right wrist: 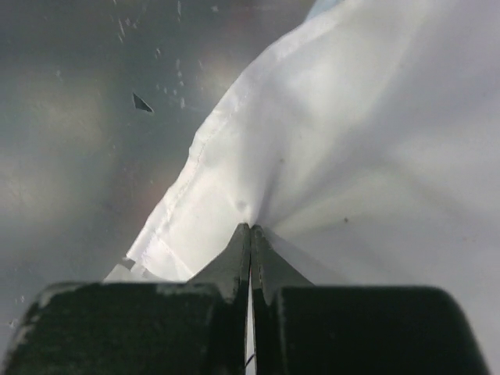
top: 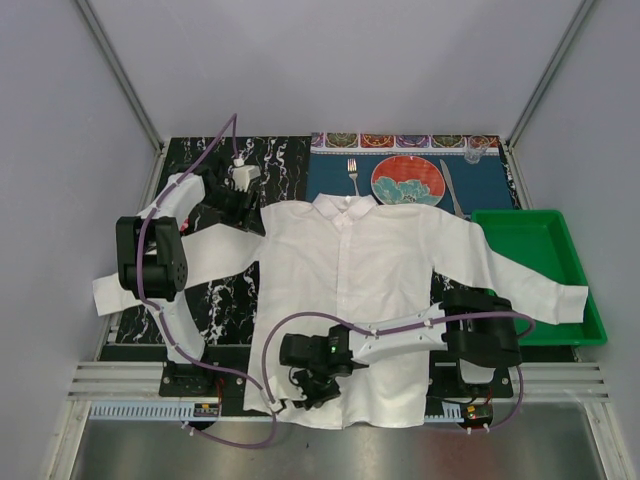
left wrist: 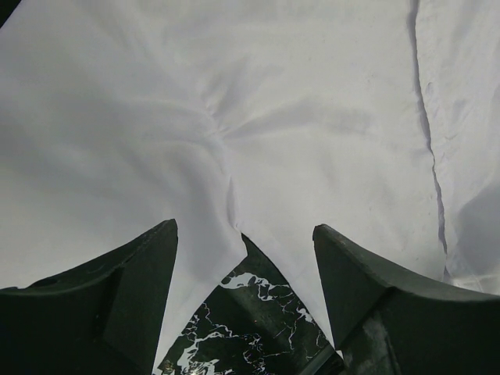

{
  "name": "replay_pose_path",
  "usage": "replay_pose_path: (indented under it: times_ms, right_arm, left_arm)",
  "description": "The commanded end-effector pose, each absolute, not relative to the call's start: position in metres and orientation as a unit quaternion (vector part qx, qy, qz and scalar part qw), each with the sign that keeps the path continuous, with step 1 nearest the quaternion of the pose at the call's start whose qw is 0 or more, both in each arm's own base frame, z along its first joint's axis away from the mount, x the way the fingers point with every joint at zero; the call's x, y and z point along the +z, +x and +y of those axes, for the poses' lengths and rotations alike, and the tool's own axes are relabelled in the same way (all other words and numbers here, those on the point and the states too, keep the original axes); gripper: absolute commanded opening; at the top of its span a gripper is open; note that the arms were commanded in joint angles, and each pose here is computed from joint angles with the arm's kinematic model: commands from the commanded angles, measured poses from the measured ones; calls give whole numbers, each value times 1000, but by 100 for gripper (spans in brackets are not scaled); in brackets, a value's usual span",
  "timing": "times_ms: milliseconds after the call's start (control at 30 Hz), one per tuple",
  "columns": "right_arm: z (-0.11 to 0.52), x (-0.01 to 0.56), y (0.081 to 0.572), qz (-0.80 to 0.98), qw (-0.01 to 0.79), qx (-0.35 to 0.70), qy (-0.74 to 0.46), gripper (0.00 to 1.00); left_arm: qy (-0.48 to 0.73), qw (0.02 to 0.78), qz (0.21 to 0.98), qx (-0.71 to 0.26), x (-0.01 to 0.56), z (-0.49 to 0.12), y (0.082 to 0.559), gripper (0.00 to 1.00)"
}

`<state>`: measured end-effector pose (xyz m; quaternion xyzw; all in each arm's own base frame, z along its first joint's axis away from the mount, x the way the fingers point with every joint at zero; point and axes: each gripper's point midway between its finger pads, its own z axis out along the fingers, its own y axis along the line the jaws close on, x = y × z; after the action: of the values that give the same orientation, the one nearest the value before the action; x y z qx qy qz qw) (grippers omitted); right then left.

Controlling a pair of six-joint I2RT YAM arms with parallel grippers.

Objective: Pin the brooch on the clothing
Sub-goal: Flatten out the clothes at the center of the board.

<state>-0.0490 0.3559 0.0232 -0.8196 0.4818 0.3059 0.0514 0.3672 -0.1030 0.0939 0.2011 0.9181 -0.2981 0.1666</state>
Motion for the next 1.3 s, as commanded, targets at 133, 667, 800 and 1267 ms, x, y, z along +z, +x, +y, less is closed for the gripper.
replay_pose_path:
  times_ms: [133,667,800,1267]
  right_arm:
    - [368,35,-37,490,86,290,-817,44]
    - [331,178,118,631,271,252,-682,100]
    - [306,225,182,676,361,224,-603,100]
    - [215,217,292,837,355,214,-359,100]
  left_arm:
    - [213,185,910,-304,103,-102,366,73]
    - [265,328,880,-217,177,-87,355,89]
    - [246,435,852,-154,240,-73,365,99]
    - [182,417,880,-139,249,-61,349,99]
